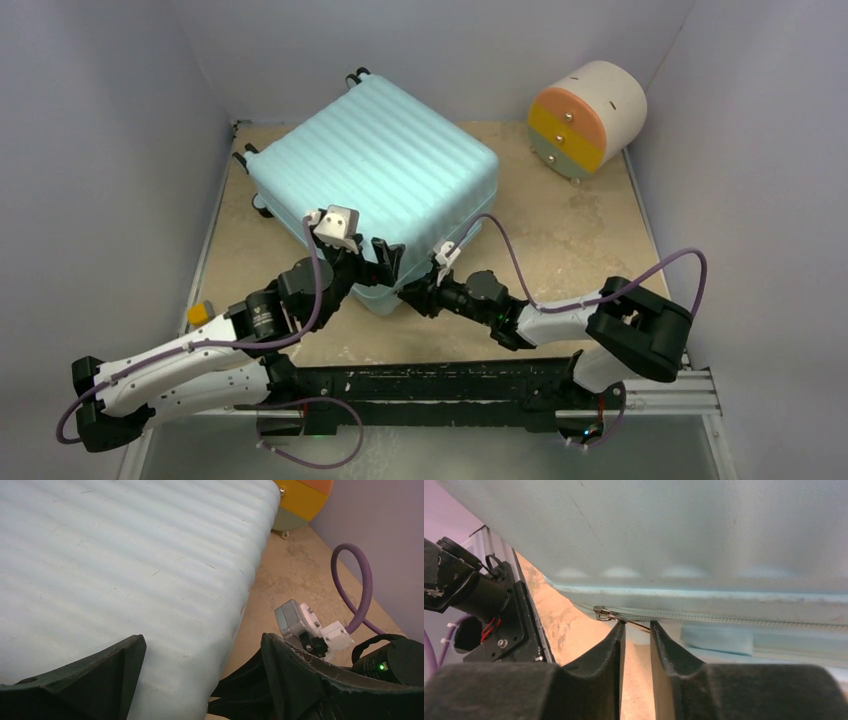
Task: Pack the luggage
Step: Zip the luggage at the center of the board.
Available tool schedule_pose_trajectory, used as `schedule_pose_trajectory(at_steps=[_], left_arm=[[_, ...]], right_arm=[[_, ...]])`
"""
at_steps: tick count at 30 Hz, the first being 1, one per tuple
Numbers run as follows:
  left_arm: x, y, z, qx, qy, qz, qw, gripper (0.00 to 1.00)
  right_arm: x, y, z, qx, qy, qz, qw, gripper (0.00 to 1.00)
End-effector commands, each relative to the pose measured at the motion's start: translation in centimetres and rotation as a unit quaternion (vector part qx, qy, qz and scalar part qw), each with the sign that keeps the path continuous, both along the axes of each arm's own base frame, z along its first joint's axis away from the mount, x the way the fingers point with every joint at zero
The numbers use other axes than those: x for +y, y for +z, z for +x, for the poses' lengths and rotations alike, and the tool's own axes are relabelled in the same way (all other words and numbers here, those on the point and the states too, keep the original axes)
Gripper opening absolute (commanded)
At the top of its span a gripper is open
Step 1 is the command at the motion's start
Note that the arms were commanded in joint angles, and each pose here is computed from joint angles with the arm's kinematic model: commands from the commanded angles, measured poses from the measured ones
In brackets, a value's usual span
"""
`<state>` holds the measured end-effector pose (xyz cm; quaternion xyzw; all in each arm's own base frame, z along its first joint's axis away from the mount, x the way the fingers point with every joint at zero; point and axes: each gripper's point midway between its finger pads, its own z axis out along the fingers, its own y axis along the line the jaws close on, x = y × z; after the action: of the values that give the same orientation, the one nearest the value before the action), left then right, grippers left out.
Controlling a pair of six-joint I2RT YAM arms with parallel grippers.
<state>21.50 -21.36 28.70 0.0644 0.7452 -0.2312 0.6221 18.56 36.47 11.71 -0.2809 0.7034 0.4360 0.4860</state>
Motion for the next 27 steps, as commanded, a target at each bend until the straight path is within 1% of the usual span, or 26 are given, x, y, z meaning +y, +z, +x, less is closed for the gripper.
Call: schedule_pose_trajectory(at_steps=[1, 3, 6, 7, 10, 11, 15, 18, 24, 27], left_arm=[[0.6, -0.6, -0.1, 0.008, 0.012, -0.003, 1.000, 0.90], [0.8, -0.8, -0.1, 0.012, 0.015, -0.003, 1.000, 0.89], [1.3, -1.1, -0.3, 0.019, 0.020, -0.004, 1.000, 0.89], [1.4, -1.2, -0.3, 0.020, 0.022, -0.004, 1.000, 0.89], [1.8, -1.4, -0.5, 0.024, 0.025, -0.009, 0.999, 0.89], [2.0, -1.5, -0.6, 0.025, 0.026, -0.010, 0.999, 0.89], [2.3, -2.0, -0.7, 0.031, 0.030, -0.011, 0.999, 0.89], [2.4, -2.1, -0.7, 0.033, 0.031, -0.011, 0.999, 0.89], [2.3, -2.0, -0.7, 0.032, 0.030, -0.012, 0.999, 0.89], [2.4, -2.0, -0.8, 0.033, 0.029, -0.011, 0.999, 0.89]], right_arm=[[1.1, 1.0, 1.1, -0.001, -0.026, 0.011, 1.000, 0.20], [1.2, 0.9, 0.9, 0.002, -0.027, 0.014, 1.000, 0.13], [1.2, 1.1, 0.7, 0.002, -0.024, 0.020, 0.999, 0.11], [1.2, 1.2, 0.5, 0.002, -0.022, 0.025, 0.999, 0.15], [1.1, 1.6, 0.2, -0.004, -0.018, 0.037, 0.999, 0.36], [1.0, 1.7, 0.2, -0.006, -0.022, 0.040, 0.999, 0.39], [1.0, 2.4, 0.3, -0.013, -0.026, 0.052, 0.998, 0.42], [1.2, 2.9, 0.4, -0.018, -0.024, 0.066, 0.997, 0.40], [2.2, 2.8, 0.6, -0.008, -0.020, 0.070, 0.997, 0.22], [2.3, 2.7, 0.4, -0.003, -0.016, 0.075, 0.997, 0.18]])
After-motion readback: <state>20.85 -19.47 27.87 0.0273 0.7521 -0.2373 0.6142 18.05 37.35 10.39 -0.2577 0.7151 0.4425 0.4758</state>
